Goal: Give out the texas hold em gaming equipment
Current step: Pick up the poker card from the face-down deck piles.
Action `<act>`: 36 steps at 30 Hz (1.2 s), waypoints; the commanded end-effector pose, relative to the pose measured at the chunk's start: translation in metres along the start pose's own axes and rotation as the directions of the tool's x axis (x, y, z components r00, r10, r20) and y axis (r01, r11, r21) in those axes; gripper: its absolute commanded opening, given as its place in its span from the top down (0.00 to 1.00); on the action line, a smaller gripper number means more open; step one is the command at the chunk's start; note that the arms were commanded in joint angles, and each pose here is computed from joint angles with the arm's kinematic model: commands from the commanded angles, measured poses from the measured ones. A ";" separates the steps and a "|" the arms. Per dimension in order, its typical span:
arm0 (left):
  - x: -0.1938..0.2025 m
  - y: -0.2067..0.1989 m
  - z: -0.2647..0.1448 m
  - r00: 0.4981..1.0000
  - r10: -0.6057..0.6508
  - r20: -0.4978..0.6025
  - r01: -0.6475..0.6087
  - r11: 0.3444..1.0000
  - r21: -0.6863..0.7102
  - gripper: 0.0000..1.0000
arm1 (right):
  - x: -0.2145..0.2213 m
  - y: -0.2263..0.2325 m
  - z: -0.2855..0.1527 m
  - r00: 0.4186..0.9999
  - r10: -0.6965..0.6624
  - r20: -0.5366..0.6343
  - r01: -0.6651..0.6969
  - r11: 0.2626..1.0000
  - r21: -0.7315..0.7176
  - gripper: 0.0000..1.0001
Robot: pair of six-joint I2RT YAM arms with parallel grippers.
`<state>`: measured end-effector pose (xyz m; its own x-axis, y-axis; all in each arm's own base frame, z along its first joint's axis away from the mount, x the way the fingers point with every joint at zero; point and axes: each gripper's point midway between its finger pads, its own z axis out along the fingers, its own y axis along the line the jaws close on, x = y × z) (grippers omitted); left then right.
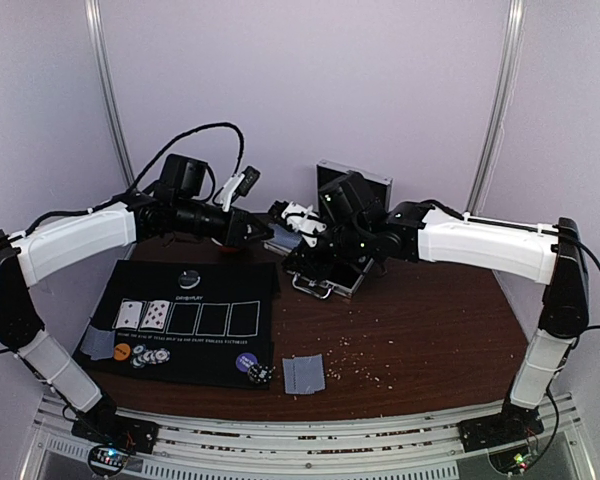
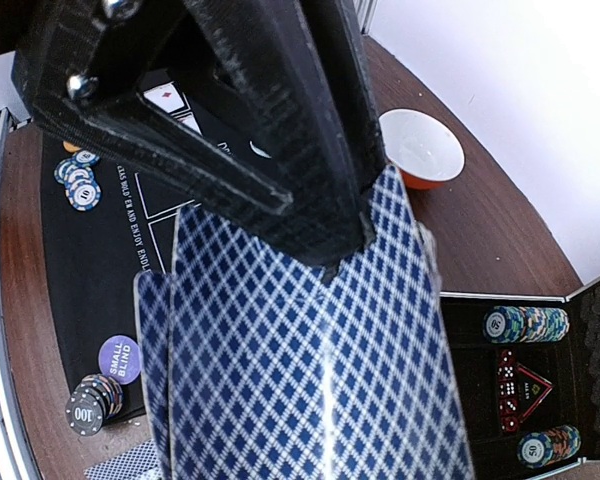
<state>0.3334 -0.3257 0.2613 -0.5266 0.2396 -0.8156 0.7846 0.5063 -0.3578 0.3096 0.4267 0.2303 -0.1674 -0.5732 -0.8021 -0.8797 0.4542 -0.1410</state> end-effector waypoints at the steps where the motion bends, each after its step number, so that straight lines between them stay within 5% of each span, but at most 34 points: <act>1: -0.024 -0.024 -0.013 0.994 0.065 0.092 -0.075 0.992 0.106 0.80 | -0.016 0.002 -0.006 0.999 -0.024 0.041 0.024 1.000 -0.004 0.56; 6: -0.033 -0.045 -0.025 0.985 0.097 0.143 -0.123 0.974 0.189 1.00 | -0.018 0.001 -0.007 0.999 -0.025 0.047 0.025 1.000 0.002 0.56; 22: -0.037 -0.041 -0.046 0.974 0.183 0.132 -0.200 0.972 0.125 1.00 | -0.010 -0.010 -0.011 0.999 -0.014 0.040 0.013 1.000 0.029 0.56; 36: -0.023 -0.040 -0.039 0.978 0.152 0.144 -0.184 0.953 0.240 1.00 | -0.009 -0.007 -0.013 0.999 -0.001 0.049 0.001 1.000 0.011 0.56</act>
<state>0.3010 -0.3161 0.3090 -0.3795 0.2150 -0.8999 0.9061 0.2832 -0.3144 0.3138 0.4209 0.2241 -0.1646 -0.5847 -0.7944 -0.8777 0.4543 -0.1526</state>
